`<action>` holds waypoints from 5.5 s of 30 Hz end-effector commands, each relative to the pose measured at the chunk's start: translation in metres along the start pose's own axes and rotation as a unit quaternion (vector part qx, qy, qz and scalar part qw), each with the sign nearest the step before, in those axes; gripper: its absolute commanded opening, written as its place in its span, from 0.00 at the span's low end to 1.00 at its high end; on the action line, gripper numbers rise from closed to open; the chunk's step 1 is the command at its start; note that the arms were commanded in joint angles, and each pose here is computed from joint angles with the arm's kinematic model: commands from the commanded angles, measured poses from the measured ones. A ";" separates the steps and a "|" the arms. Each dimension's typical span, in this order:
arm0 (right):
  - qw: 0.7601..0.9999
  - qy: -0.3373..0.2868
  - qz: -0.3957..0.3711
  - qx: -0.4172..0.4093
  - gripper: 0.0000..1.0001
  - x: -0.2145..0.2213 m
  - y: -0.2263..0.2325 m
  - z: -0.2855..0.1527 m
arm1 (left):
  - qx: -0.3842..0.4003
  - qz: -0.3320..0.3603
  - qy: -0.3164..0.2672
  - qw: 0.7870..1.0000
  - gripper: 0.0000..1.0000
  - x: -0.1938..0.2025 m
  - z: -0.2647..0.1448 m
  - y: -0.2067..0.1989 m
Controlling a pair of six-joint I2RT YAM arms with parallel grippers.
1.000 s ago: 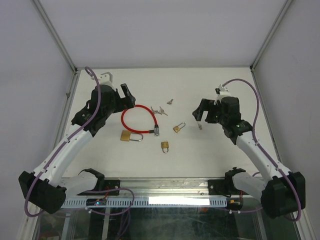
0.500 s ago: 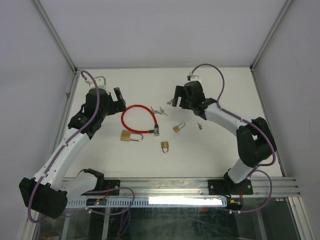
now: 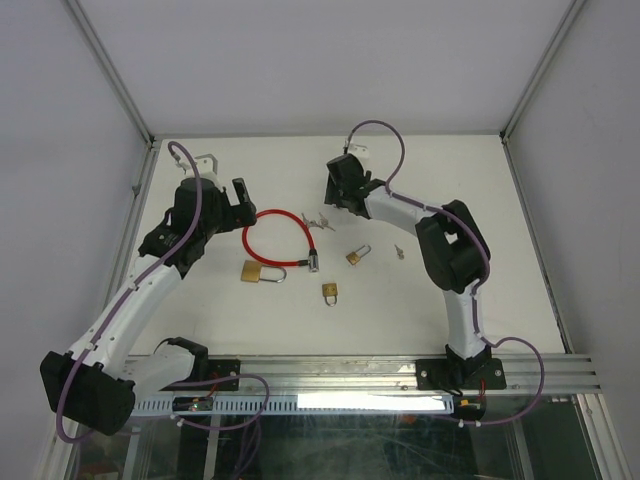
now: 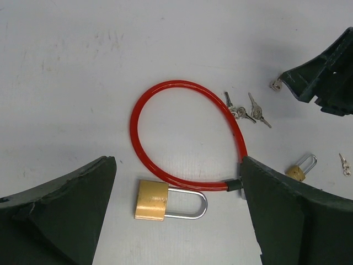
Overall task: Unlock with the key
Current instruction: Pick up the key from the center of the board.
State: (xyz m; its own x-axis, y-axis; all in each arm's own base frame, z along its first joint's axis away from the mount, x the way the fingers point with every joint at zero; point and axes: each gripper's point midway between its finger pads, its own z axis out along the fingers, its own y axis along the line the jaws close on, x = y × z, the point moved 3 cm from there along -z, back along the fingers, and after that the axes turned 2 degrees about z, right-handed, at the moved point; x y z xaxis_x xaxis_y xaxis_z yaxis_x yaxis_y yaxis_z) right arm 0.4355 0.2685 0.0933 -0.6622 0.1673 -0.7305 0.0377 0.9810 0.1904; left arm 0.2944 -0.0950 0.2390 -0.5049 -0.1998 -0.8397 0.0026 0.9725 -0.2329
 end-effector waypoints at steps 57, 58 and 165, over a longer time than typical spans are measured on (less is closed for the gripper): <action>0.981 -0.011 -0.173 -0.083 0.05 0.036 -0.046 -0.072 | 0.106 -0.043 0.044 0.992 0.99 0.010 0.007 -0.030; 0.981 -0.017 -0.172 -0.090 0.06 0.035 -0.045 -0.074 | 0.115 -0.049 0.047 0.991 0.99 0.009 0.006 -0.033; 0.891 -0.234 -0.177 -0.346 0.75 0.032 0.027 -0.276 | 0.439 -0.161 -0.061 0.882 0.00 0.034 -0.023 -0.151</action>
State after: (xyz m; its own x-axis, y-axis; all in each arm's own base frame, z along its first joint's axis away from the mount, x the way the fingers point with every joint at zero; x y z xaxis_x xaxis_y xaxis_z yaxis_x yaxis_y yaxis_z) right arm 0.2057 0.2732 0.2407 -0.1562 0.0140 -0.9876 -0.7018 0.7021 0.1210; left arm 0.2587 -0.2485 0.2374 -0.5783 -0.4796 -0.6600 0.5109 0.4179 -0.7512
